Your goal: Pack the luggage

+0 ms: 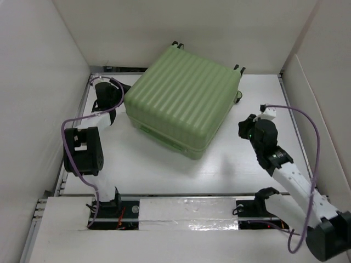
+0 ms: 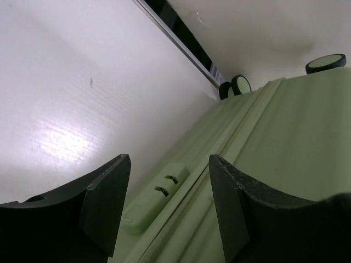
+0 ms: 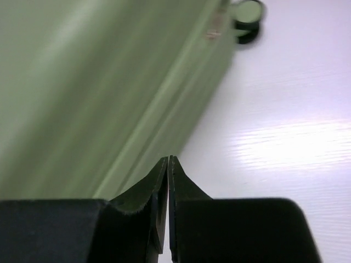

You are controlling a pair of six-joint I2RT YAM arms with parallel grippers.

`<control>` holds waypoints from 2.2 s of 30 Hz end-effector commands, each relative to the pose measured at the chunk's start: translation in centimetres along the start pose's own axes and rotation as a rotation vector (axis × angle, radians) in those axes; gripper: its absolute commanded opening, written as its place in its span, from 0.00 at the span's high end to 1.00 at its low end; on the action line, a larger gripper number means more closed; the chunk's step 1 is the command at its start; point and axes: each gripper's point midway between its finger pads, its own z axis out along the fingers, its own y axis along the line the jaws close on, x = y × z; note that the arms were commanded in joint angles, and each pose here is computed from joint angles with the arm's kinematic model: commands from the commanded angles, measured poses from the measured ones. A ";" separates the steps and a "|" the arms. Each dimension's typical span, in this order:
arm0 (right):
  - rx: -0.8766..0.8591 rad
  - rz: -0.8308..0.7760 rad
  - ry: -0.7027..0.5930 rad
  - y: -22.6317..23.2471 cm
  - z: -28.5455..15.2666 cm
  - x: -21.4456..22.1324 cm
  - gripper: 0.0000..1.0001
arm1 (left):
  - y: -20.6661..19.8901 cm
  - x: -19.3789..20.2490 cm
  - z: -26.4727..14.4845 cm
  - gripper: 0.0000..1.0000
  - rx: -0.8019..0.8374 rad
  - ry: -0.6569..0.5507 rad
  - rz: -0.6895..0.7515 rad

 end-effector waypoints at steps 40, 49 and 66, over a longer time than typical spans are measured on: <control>-0.185 -0.017 -0.083 -2.4 5.7 -10.5 0.49 | -11.0 10.9 -26.5 0.47 0.434 -0.151 0.081; -0.359 -0.018 -0.203 -1.1 -6.0 -1.6 1.00 | -7.0 12.1 -26.5 0.69 0.339 -0.119 0.117; -0.346 0.015 0.010 -3.8 -0.7 6.5 0.64 | -1.2 15.7 -21.8 0.67 0.250 0.115 0.115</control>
